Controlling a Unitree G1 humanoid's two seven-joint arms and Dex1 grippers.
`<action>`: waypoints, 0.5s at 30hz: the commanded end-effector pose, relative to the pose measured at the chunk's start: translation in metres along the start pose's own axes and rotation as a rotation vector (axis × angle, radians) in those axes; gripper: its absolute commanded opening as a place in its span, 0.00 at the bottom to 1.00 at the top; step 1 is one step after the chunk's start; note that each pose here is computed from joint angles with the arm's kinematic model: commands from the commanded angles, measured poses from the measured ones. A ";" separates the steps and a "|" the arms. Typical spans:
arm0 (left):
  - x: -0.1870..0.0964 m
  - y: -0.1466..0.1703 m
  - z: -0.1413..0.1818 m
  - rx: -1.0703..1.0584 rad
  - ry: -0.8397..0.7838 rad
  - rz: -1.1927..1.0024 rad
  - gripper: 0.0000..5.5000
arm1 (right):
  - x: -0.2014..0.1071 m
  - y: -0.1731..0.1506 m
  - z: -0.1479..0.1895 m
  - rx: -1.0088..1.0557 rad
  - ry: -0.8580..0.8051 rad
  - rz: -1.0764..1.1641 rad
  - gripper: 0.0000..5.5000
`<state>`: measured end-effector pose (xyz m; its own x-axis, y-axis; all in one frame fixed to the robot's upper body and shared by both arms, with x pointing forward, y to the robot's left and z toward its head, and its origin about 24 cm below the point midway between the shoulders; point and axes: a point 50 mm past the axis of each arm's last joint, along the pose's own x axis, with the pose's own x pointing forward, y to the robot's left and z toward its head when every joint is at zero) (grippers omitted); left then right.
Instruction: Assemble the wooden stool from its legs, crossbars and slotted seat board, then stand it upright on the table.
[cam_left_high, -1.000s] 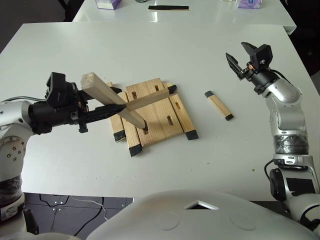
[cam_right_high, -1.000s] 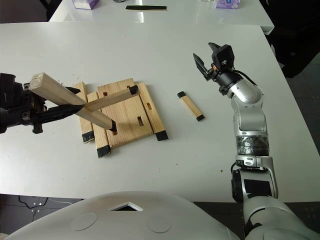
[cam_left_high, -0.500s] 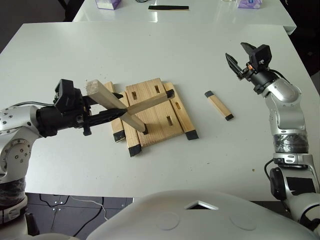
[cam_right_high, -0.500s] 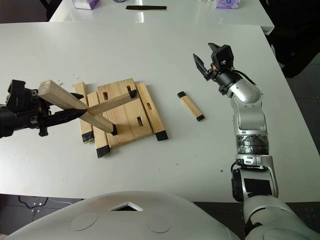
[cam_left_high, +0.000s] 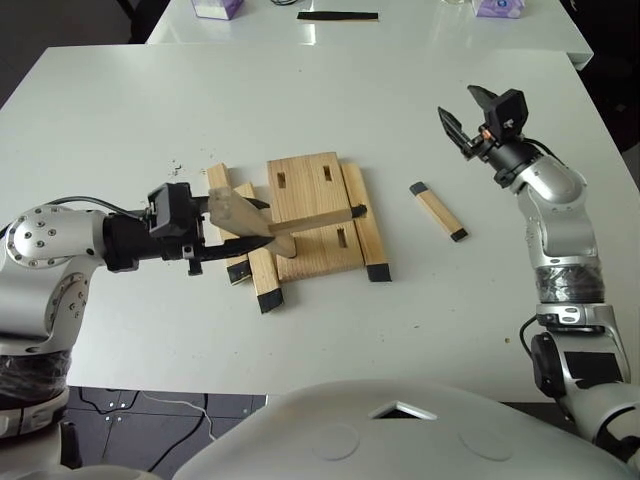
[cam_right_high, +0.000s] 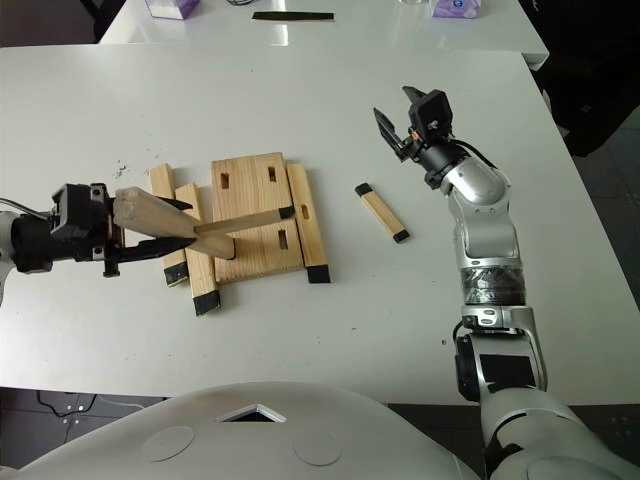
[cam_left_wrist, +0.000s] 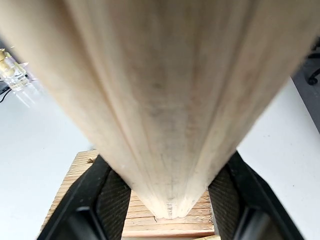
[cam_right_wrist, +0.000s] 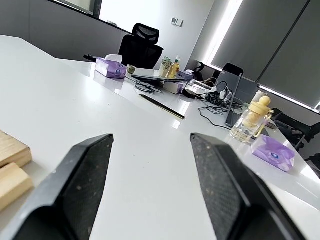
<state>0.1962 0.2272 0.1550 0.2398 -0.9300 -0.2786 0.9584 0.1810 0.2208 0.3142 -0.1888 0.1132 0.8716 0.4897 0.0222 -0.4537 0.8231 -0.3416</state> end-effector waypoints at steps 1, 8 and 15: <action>-0.002 -0.010 -0.031 -0.125 0.162 -0.101 0.37 | -0.002 0.004 -0.001 0.000 0.010 0.008 0.52; -0.002 0.012 -0.018 -0.100 0.112 -0.065 0.37 | -0.001 0.005 -0.002 0.008 0.007 -0.006 0.52; -0.001 0.019 -0.010 -0.096 0.104 -0.054 0.54 | -0.005 0.004 -0.006 0.015 0.015 -0.035 0.52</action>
<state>0.2130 0.2351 0.1434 0.1892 -0.9070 -0.3763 0.9817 0.1662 0.0931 0.3093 -0.1878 0.1038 0.8831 0.4690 0.0109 -0.4415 0.8387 -0.3188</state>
